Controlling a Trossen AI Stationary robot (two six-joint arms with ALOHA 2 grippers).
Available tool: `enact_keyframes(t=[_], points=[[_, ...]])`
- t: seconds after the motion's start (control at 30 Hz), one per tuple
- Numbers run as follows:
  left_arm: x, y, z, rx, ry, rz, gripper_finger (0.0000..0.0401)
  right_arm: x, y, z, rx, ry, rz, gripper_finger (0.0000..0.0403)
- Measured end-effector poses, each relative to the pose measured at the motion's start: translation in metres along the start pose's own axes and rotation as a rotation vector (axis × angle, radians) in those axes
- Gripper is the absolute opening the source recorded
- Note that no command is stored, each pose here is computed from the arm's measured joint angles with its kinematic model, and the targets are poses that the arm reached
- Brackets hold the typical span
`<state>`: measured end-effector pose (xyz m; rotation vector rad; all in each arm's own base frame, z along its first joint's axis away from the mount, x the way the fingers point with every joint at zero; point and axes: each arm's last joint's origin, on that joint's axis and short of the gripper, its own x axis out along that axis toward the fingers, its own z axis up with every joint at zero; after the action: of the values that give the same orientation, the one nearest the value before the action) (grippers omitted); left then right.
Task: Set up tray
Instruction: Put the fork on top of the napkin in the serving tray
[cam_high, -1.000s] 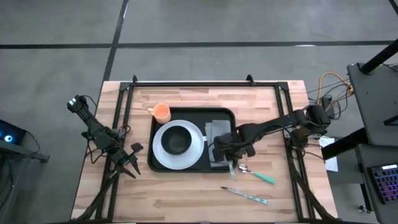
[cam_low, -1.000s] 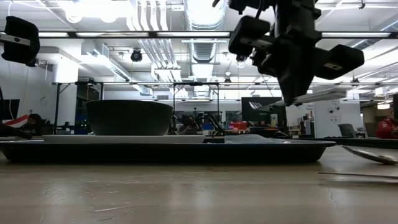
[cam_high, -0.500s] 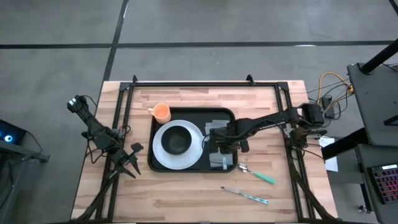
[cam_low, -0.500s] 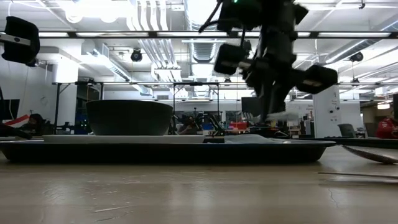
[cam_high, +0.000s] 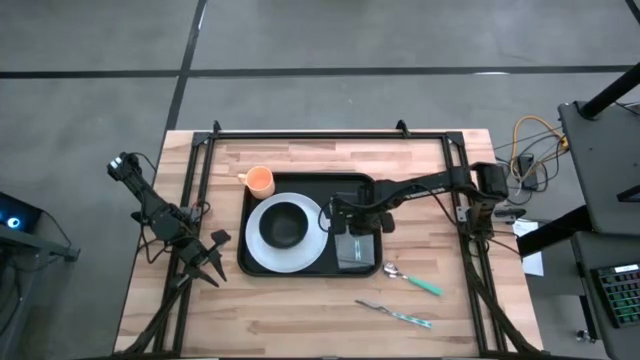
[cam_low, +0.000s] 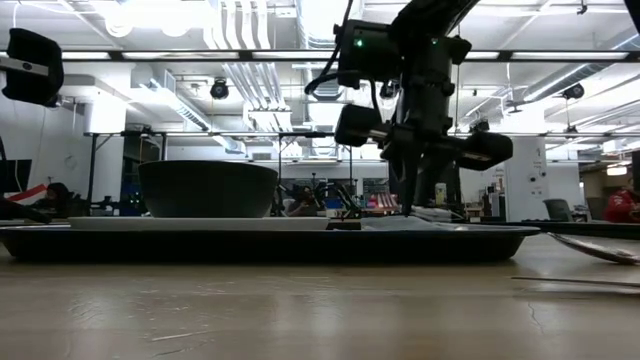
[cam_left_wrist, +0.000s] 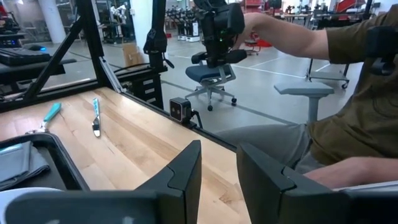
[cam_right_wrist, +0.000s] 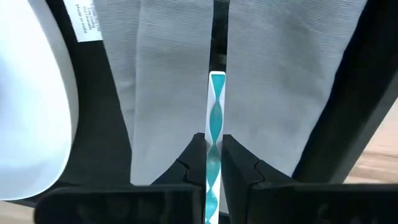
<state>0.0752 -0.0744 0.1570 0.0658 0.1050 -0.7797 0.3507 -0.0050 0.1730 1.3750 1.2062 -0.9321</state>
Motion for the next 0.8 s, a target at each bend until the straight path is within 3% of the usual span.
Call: enact_keyframes(t=[0.6, 0.8], points=[[0.0003, 0.0000, -0.0004, 0.000, 0.006, 0.000, 0.0084, 0.0042, -0.0022, 0.0020, -0.003, -0.024, -0.011, 0.0016], [0.0003, 0.0000, -0.0005, 0.000, 0.006, 0.000, 0.0084, 0.0043, -0.0022, 0.0021, -0.003, -0.024, -0.010, 0.0044]])
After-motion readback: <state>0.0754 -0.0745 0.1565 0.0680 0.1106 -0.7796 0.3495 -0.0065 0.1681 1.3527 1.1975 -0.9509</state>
